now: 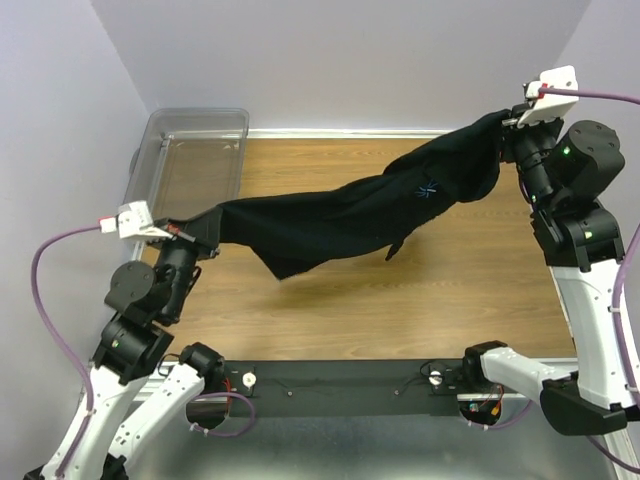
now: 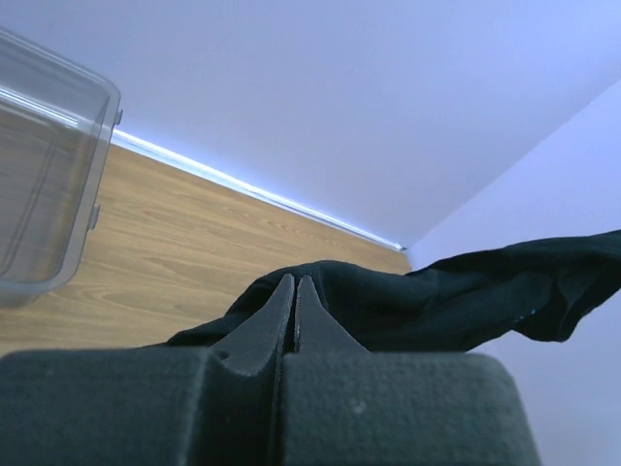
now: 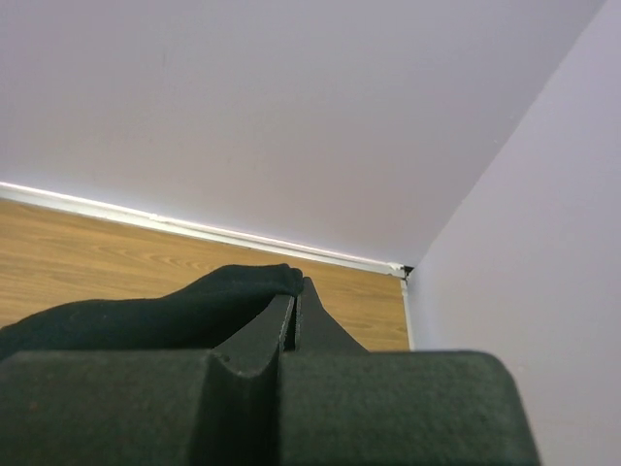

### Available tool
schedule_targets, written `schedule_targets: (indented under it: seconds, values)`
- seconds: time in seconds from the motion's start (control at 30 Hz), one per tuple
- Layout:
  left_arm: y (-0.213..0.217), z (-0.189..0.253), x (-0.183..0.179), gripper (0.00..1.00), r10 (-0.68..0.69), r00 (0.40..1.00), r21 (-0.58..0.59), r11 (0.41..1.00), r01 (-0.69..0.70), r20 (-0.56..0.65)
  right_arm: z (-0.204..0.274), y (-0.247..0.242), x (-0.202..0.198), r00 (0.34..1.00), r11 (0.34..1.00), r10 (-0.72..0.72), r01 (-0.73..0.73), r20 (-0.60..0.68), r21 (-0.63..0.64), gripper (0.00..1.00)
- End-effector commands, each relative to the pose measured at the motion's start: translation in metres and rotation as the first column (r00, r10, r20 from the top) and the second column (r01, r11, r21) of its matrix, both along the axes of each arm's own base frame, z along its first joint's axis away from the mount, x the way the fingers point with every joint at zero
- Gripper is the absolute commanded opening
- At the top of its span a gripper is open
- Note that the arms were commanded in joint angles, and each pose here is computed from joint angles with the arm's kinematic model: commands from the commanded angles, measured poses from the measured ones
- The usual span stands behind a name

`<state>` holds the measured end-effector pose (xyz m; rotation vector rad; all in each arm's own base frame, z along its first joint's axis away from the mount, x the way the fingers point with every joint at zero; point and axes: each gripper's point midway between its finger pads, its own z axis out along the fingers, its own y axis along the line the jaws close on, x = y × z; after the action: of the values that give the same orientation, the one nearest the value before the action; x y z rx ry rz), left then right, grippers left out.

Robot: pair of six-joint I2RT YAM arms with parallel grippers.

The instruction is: Fold and stack the t-shirts

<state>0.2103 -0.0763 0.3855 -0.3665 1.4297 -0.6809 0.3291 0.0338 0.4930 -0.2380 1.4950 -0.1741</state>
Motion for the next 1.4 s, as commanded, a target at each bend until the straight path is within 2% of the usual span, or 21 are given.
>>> schedule_targets:
  seconds: [0.0, 0.1, 0.13, 0.17, 0.2, 0.27, 0.3, 0.33, 0.4, 0.47, 0.53, 0.6, 0.67, 0.7, 0.73, 0.8, 0.87, 0.97, 1.1, 1.2, 1.37]
  values:
    - [-0.018, -0.016, 0.036, 0.00, 0.007, 0.999, 0.040, 0.999, -0.005, -0.042, -0.011, -0.006, 0.028, 0.997, 0.998, -0.063, 0.063, -0.043, -0.008, 0.01]
    - [-0.033, -0.037, 0.059, 0.00, -0.001, 0.995, 0.072, 0.997, 0.008, -0.096, -0.031, 0.002, 0.059, 0.992, 0.998, -0.060, 0.058, -0.107, -0.022, 0.01]
    - [-0.040, -0.049, 0.074, 0.00, 0.000, 0.992, 0.094, 0.995, 0.012, -0.128, -0.052, 0.009, 0.081, 0.985, 0.998, -0.058, 0.054, -0.163, -0.023, 0.09]
    - [-0.047, -0.075, 0.090, 0.00, 0.007, 0.981, 0.129, 0.991, 0.018, -0.192, -0.066, 0.014, 0.092, 0.978, 0.999, -0.047, 0.042, -0.203, -0.027, 0.21]
    - [-0.050, -0.083, 0.099, 0.00, 0.009, 0.979, 0.135, 0.991, 0.018, -0.202, -0.099, 0.020, 0.115, 0.958, 0.999, -0.046, 0.037, -0.284, -0.036, 0.47]
    - [-0.050, -0.106, 0.118, 0.00, 0.019, 0.969, 0.146, 0.989, 0.018, -0.245, -0.137, 0.026, 0.129, 0.927, 0.999, -0.041, 0.030, -0.374, -0.035, 0.70]
    - [-0.051, -0.134, 0.133, 0.00, 0.031, 0.956, 0.159, 0.987, 0.017, -0.293, -0.152, 0.031, 0.132, 0.914, 1.000, -0.022, 0.012, -0.406, -0.027, 0.91]
    - [-0.050, -0.146, 0.141, 0.00, 0.036, 0.948, 0.158, 0.987, 0.016, -0.316, -0.168, 0.035, 0.135, 0.899, 1.000, -0.008, 0.000, -0.438, -0.018, 1.00]
    - [-0.052, -0.166, 0.153, 0.00, 0.029, 0.934, 0.162, 0.986, 0.031, -0.355, -0.198, 0.042, 0.129, 0.867, 0.999, 0.027, -0.034, -0.497, -0.006, 1.00]
    - [-0.055, -0.185, 0.167, 0.00, 0.039, 0.921, 0.180, 0.983, 0.034, -0.389, -0.209, 0.054, 0.116, 0.843, 0.990, 0.121, -0.143, -0.523, 0.000, 1.00]
    - [-0.054, -0.203, 0.177, 0.00, 0.057, 0.904, 0.204, 0.978, 0.033, -0.424, -0.244, 0.069, 0.089, 0.768, 0.958, 0.236, -0.288, -0.595, 0.007, 1.00]
    - [-0.054, -0.206, 0.181, 0.00, 0.059, 0.901, 0.214, 0.976, 0.038, -0.429, -0.267, 0.067, 0.055, 0.689, 0.901, 0.286, -0.430, -0.666, -0.058, 1.00]
    - [-0.052, -0.205, 0.182, 0.00, 0.062, 0.905, 0.224, 0.974, 0.037, -0.421, -0.319, 0.059, 0.008, 0.531, 0.819, 0.300, -0.569, -0.792, -0.071, 1.00]
    - [-0.051, -0.203, 0.183, 0.00, 0.064, 0.908, 0.236, 0.971, 0.039, -0.414, -0.329, 0.055, -0.011, 0.483, 0.781, 0.308, -0.621, -0.820, -0.073, 0.98]
    - [-0.049, -0.202, 0.183, 0.00, 0.067, 0.909, 0.239, 0.970, 0.037, -0.412, -0.363, 0.045, -0.046, 0.370, 0.709, 0.282, -0.702, -0.885, -0.068, 0.96]
    - [-0.049, -0.200, 0.182, 0.00, 0.063, 0.911, 0.246, 0.968, 0.043, -0.407, -0.386, 0.033, -0.068, 0.328, 0.665, 0.244, -0.742, -0.913, -0.089, 0.94]
    - [-0.051, -0.197, 0.179, 0.00, 0.044, 0.915, 0.241, 0.969, 0.060, -0.401, -0.409, 0.009, -0.088, 0.312, 0.622, 0.142, -0.767, -0.939, -0.161, 0.92]
    - [-0.054, -0.198, 0.174, 0.00, 0.015, 0.915, 0.225, 0.971, 0.083, -0.404, -0.431, 0.001, -0.089, 0.310, 0.622, 0.099, -0.761, -0.946, -0.184, 0.91]
    - [-0.054, -0.199, 0.169, 0.00, 0.004, 0.916, 0.217, 0.972, 0.091, -0.402, -0.450, -0.008, -0.060, 0.388, 0.673, 0.019, -0.687, -0.922, -0.275, 0.90]
    - [-0.053, -0.203, 0.165, 0.00, 0.002, 0.912, 0.219, 0.971, 0.096, -0.410, -0.463, -0.012, -0.037, 0.419, 0.699, -0.028, -0.641, -0.907, -0.317, 0.88]
    - [-0.052, -0.202, 0.162, 0.00, -0.003, 0.912, 0.219, 0.970, 0.102, -0.410, -0.473, -0.008, -0.022, 0.411, 0.727, -0.029, -0.617, -0.911, -0.301, 0.81]
